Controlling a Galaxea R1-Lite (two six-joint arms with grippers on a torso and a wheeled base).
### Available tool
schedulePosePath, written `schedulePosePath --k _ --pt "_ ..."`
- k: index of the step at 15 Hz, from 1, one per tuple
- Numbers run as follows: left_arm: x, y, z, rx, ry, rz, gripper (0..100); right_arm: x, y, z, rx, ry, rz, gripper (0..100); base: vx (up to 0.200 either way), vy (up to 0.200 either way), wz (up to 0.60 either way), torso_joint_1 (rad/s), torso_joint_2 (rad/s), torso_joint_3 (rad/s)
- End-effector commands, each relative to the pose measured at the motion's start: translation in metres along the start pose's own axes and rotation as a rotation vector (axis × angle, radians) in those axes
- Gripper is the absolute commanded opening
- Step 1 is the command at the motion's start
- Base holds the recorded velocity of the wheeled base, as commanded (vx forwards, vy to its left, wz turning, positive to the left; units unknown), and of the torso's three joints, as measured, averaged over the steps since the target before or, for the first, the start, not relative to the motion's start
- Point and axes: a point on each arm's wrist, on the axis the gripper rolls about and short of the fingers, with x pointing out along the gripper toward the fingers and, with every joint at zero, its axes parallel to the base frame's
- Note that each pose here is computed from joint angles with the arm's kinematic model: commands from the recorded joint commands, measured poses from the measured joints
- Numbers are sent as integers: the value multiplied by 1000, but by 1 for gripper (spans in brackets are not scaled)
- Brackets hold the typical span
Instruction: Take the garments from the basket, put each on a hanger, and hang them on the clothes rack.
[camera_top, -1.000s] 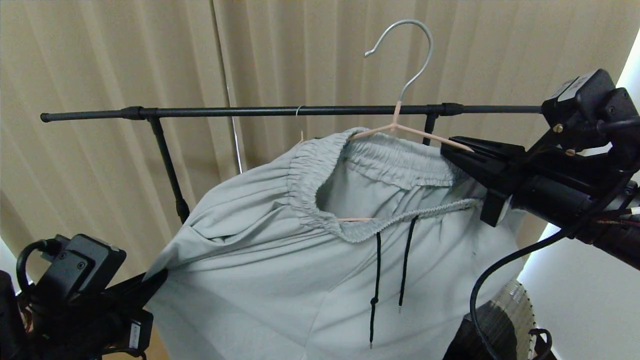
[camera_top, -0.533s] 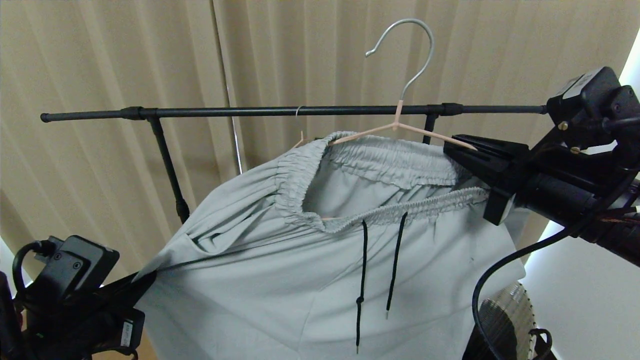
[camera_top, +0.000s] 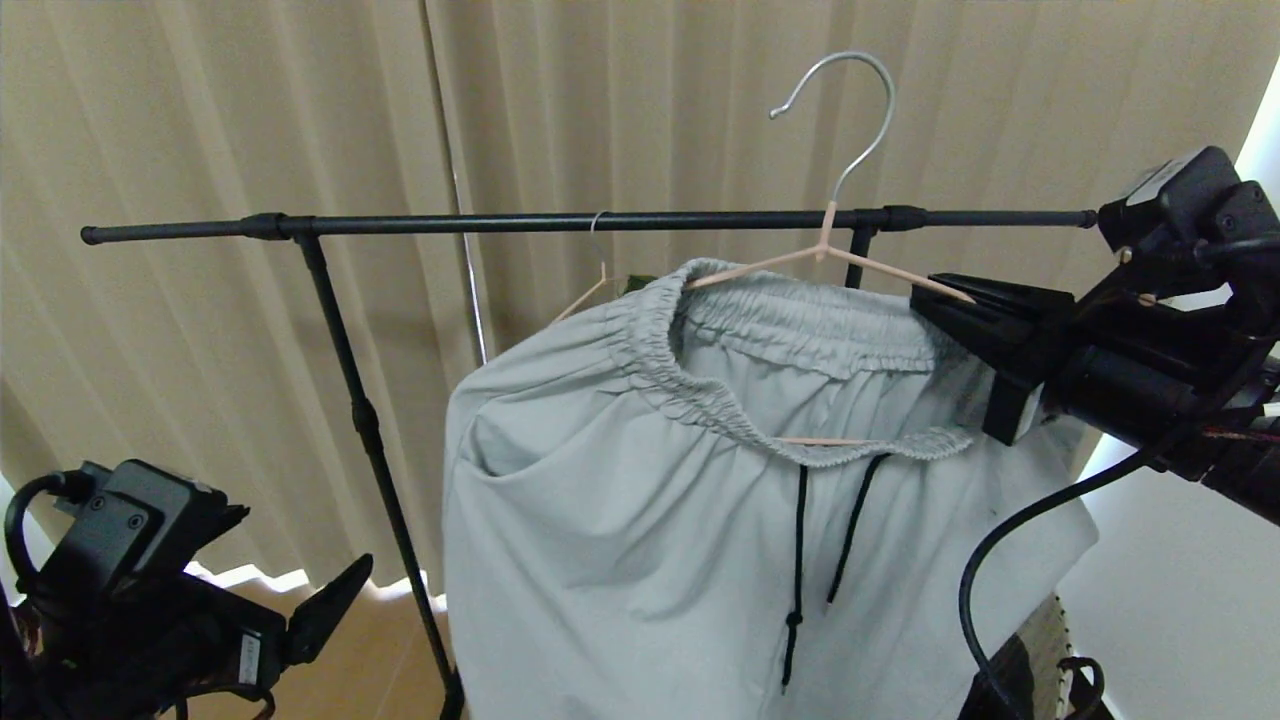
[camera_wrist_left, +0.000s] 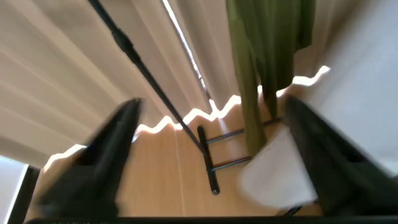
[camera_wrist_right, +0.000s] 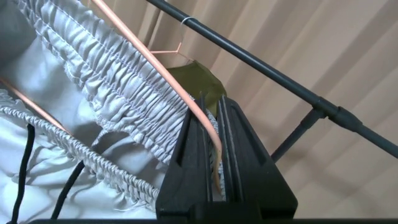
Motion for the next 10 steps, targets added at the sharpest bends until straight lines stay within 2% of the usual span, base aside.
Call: schedulePosePath --k 1,2,3,6,10 --pt "-9 3 5 -12 -63 -9 100 -5 -13 -10 -3 39 -58 0 0 0 0 0 0 0" --pt "-9 3 5 -12 -63 -9 100 -5 -13 -10 -3 39 -58 0 0 0 0 0 0 0" --pt "-18 5 6 -19 -101 -4 100 -14 -28 -18 -7 71 -132 0 0 0 0 0 0 0" --pt "-27 7 9 -40 -148 5 100 -34 -41 -29 -31 136 -199 0 0 0 0 0 0 0" --pt "-33 5 3 -48 -155 -11 100 -84 -52 -34 -14 302 -287 0 0 0 0 0 0 0"
